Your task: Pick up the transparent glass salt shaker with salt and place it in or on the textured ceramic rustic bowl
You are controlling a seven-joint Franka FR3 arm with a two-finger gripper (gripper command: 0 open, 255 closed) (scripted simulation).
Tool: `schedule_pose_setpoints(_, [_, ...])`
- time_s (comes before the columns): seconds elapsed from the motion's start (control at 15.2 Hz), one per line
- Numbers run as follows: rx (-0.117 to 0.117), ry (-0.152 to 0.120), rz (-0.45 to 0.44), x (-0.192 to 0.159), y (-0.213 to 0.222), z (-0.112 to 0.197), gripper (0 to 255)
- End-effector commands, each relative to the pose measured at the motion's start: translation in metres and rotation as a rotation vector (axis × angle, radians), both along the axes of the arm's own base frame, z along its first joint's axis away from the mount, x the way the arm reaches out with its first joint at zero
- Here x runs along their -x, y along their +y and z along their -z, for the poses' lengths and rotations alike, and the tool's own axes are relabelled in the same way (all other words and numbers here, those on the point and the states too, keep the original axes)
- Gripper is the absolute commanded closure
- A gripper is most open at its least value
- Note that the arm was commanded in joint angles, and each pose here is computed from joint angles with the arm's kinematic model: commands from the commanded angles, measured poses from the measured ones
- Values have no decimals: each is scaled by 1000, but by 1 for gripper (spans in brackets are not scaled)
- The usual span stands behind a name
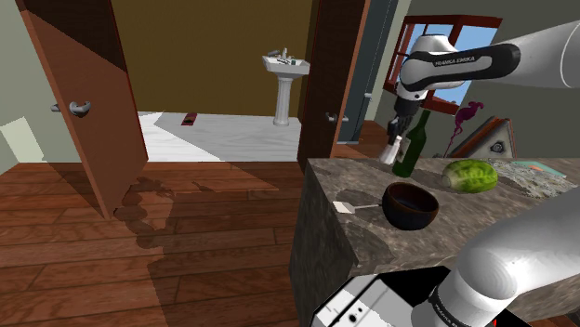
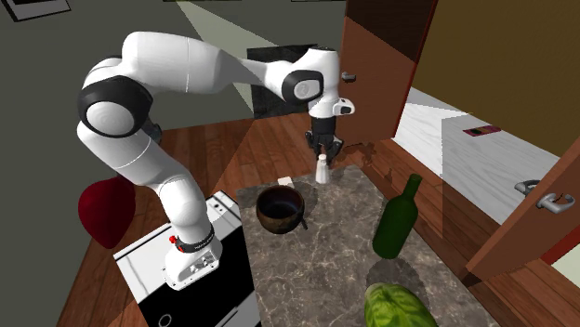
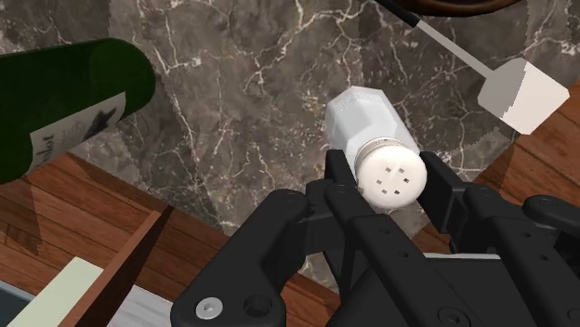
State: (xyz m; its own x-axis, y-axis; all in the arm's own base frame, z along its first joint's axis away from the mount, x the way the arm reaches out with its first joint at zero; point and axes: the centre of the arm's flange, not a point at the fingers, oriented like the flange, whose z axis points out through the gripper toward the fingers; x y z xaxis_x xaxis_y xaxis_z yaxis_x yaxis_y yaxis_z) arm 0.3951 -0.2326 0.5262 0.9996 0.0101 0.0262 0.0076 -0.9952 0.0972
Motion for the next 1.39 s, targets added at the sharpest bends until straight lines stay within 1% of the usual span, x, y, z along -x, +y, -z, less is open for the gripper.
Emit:
schedule_pose_setpoints(0.0, [0,0,0,1,1,-12,255])
schedule_pose_setpoints(0.26, [0,0,0,1,1,-30,255])
schedule_pose_setpoints(0.99, [0,0,0,129,58,-65,255])
schedule_pose_setpoints(1.06, [0,0,0,146,65,-69,255])
schedule_pose_setpoints(1.32, [0,0,0,146,65,-48,255])
